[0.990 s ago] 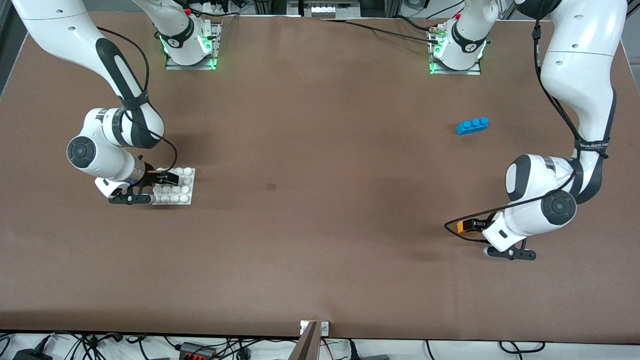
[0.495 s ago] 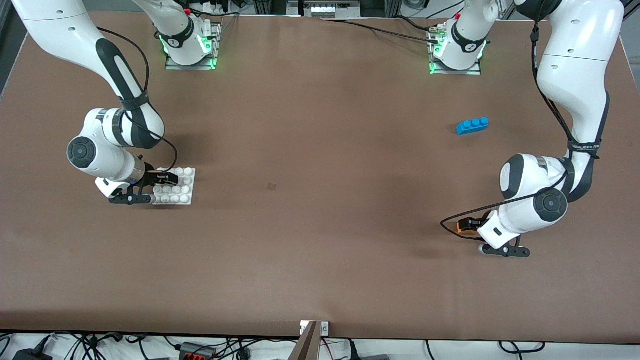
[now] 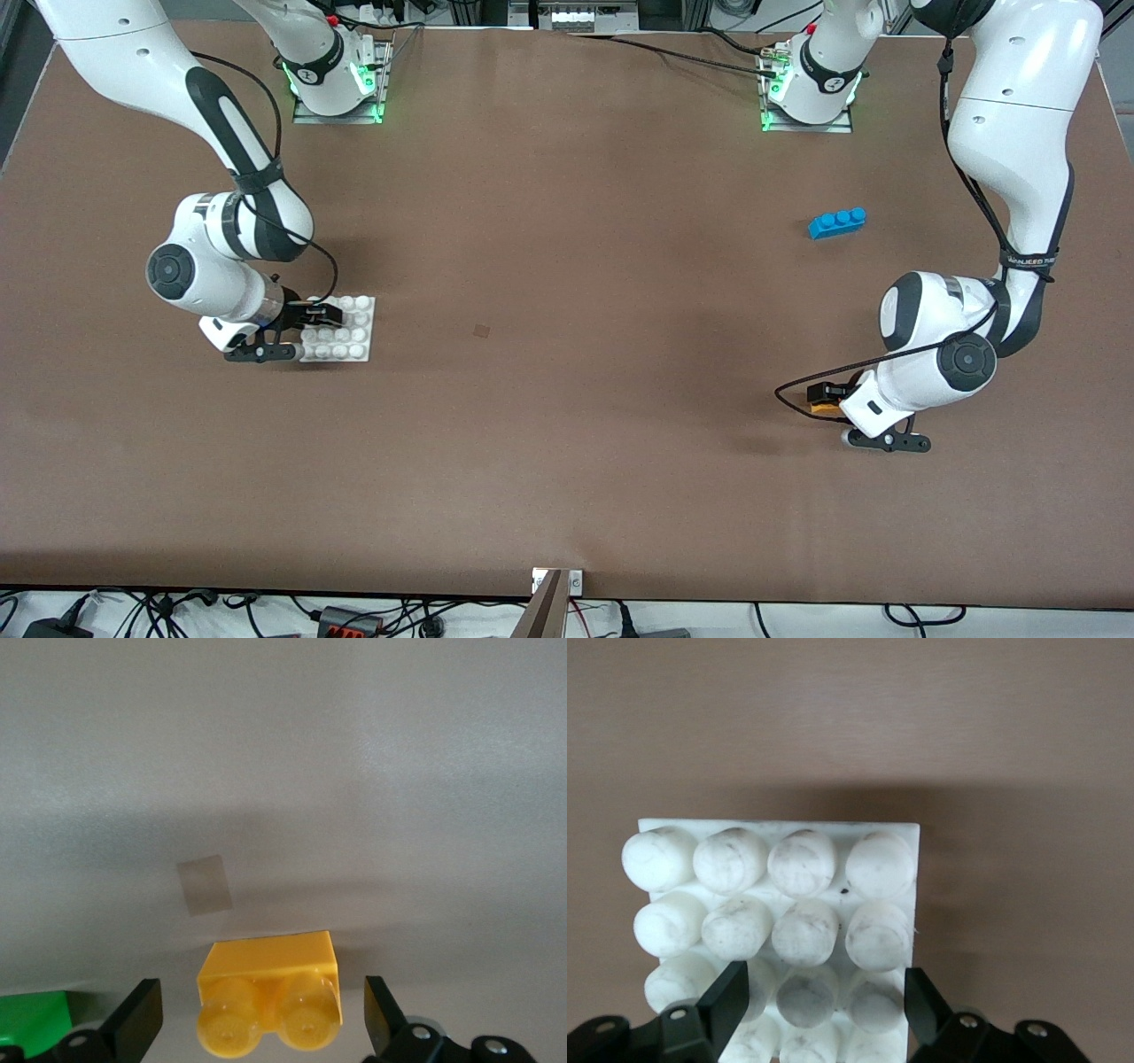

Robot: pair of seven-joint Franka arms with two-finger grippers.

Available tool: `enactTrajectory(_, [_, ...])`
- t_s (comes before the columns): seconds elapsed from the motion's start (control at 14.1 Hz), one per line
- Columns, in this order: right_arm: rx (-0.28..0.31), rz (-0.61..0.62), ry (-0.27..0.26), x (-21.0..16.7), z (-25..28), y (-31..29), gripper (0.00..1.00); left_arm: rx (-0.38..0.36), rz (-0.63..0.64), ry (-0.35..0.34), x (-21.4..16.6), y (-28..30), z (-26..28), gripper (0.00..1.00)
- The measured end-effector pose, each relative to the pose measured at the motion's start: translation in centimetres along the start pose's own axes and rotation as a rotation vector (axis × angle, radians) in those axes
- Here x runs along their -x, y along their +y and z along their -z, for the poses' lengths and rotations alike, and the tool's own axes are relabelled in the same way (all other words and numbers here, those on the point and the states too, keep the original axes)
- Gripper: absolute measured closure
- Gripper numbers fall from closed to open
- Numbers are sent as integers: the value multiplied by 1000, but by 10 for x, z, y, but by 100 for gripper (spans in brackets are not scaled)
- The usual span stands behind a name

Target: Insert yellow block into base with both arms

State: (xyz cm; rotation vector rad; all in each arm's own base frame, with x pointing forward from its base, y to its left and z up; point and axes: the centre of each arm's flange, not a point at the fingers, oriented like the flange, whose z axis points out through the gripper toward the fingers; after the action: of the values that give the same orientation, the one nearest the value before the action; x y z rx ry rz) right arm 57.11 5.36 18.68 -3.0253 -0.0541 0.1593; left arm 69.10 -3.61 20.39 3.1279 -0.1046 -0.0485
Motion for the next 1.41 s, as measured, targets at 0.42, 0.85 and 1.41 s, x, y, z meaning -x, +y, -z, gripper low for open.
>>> enactTrajectory(0.42, [-73, 35, -5, -10, -16, -97, 21, 2, -3, -10, 3, 2, -4, 0])
enactTrajectory(0.85, [-100, 27, 20, -22, -31, -229, 21, 2, -4, -8, 4, 3, -4, 20])
enactTrajectory(1.41, [-135, 8, 31, 8, -56, -378, 20, 3, -8, -3, 3, 5, -1, 33])
